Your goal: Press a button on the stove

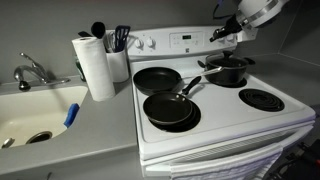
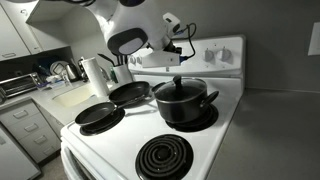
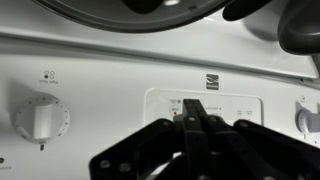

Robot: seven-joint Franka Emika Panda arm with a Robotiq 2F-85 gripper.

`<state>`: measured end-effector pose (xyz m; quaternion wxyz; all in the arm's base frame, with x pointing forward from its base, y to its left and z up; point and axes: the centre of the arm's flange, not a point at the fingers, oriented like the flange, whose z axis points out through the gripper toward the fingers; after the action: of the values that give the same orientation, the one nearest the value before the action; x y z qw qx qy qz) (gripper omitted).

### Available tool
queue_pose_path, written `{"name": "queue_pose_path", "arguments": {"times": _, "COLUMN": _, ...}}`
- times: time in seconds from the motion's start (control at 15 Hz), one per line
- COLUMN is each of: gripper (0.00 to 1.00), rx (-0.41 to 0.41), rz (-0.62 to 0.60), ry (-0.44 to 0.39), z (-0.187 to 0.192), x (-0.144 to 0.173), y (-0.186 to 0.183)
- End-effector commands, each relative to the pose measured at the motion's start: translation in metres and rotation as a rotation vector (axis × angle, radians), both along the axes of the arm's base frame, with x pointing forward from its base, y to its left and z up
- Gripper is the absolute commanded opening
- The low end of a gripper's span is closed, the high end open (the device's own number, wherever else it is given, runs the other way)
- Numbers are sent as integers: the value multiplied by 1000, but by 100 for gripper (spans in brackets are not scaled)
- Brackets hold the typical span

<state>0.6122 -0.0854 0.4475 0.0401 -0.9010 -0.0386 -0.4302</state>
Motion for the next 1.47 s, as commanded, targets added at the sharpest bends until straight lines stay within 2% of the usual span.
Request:
{"name": "queue_pose_path", "arguments": {"times": 0.0, "gripper": 0, "rx": 7, "rz": 40, "ry": -3, "z": -31, "x": 33, "y": -20}}
{"name": "queue_pose_path", "arguments": {"times": 0.6, "gripper": 0, "rx": -14, "rz": 93, "ry": -53, "z": -38, "x": 82, "y": -9}}
{"name": "queue_pose_path", "arguments": {"times": 1.4, "gripper": 0, "rx": -29, "rz": 86, "ry": -76, "z": -40, "x": 102, "y": -10}}
